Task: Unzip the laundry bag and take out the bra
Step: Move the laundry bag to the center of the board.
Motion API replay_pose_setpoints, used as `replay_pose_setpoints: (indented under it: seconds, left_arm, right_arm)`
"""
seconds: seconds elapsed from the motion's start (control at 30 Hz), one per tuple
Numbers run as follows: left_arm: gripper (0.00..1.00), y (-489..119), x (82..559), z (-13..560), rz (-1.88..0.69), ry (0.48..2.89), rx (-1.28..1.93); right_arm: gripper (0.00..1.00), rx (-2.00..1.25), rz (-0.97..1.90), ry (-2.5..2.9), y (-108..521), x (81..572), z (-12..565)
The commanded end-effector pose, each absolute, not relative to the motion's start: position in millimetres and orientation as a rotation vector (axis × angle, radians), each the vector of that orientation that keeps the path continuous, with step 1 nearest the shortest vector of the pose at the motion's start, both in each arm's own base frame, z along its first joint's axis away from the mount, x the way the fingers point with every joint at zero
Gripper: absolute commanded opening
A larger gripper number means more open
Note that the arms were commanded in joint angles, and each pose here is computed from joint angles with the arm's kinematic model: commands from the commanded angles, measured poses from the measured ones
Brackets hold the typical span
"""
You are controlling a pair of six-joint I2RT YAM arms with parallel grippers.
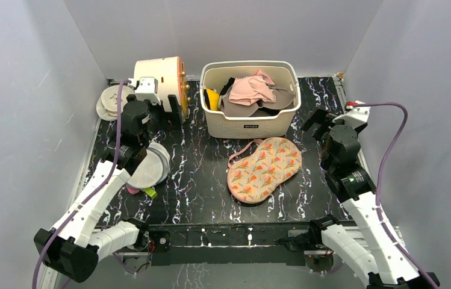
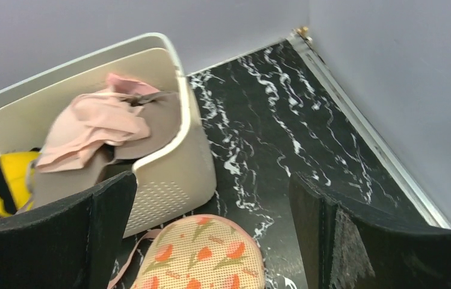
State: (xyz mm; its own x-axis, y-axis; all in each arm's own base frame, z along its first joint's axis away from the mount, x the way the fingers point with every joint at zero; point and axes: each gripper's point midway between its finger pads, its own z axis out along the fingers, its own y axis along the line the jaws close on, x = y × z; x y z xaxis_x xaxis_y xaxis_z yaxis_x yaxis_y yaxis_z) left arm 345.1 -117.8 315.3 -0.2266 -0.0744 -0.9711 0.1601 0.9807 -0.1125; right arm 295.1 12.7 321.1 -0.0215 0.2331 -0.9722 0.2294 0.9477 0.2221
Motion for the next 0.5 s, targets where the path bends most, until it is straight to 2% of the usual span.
replay_pose_setpoints:
  seconds: [0.0, 0.47]
  left_arm:
    - [0.98, -109.9, 350.3, 306.2, -0.241, 1.768, 0.037]
    - [0.98, -110.7, 349.4, 277.3, -0.26, 1.79, 0.065]
  right_arm:
    - [0.98, 0.586, -0.005, 1.523, -18.8, 289.0, 315.8]
    - [0.98, 0.965, 0.06, 1.563, -37.4, 267.4, 237.7]
